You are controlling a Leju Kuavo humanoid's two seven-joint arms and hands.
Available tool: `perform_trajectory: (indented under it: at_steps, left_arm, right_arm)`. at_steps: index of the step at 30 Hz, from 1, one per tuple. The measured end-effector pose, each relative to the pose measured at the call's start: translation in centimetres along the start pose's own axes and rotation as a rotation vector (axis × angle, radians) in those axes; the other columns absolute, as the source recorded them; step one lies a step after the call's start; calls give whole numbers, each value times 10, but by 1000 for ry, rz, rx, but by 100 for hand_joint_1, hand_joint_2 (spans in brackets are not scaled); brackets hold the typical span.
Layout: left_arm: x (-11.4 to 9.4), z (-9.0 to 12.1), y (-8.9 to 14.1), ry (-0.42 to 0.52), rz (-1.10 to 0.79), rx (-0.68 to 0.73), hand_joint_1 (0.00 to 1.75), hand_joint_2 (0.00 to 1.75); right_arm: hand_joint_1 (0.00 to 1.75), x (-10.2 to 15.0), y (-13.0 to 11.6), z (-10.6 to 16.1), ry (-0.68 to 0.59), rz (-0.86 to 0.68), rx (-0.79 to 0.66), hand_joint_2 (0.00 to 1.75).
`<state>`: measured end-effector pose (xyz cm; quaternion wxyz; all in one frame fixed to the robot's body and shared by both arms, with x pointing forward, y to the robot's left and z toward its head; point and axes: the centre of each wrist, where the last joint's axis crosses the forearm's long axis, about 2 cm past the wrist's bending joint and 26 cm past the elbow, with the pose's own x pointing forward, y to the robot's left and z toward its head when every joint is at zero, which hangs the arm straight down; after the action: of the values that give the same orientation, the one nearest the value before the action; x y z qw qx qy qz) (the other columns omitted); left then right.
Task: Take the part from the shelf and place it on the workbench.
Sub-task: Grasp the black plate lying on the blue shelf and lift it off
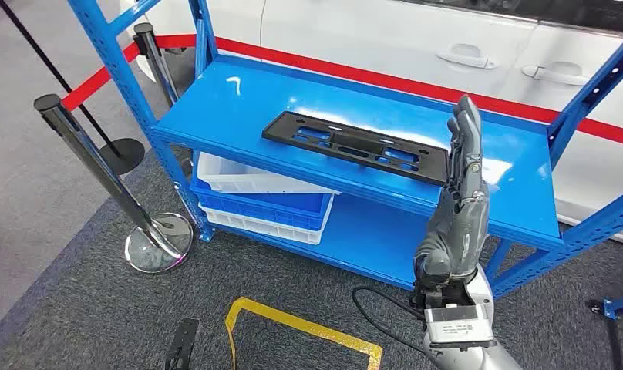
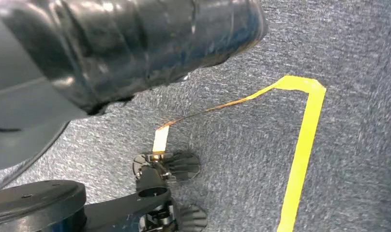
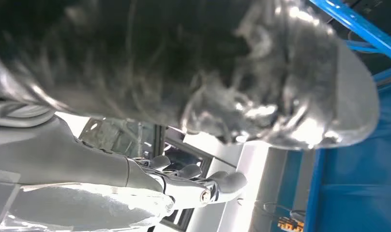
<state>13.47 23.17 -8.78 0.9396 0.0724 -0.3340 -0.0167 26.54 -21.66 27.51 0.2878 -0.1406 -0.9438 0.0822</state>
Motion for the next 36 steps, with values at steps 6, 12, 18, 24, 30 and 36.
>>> perform_trajectory:
  at_steps: [6,12,18,24,30,36]
  left_arm:
    - [1,0,-1,-4,1,1,0,0]
    - [3,-1,-1,-22,7,10,0,0]
    - [2,0,-2,-20,12,16,0,0]
    - [3,-1,-2,-26,14,17,0,0]
    - [3,-1,-2,-29,23,25,0,0]
    - [2,0,-2,-26,22,22,0,0]
  right_arm:
    - [0,-1,0,1,3,1,3,0]
    - [0,-1,0,0,8,-8,21,0]
    - [0,-2,1,0,14,-11,31,0]
    - [0,-3,1,0,15,-13,33,0]
    - [0,-4,1,-1,19,-16,39,0]
    - [0,-5,2,0,27,-16,45,0]
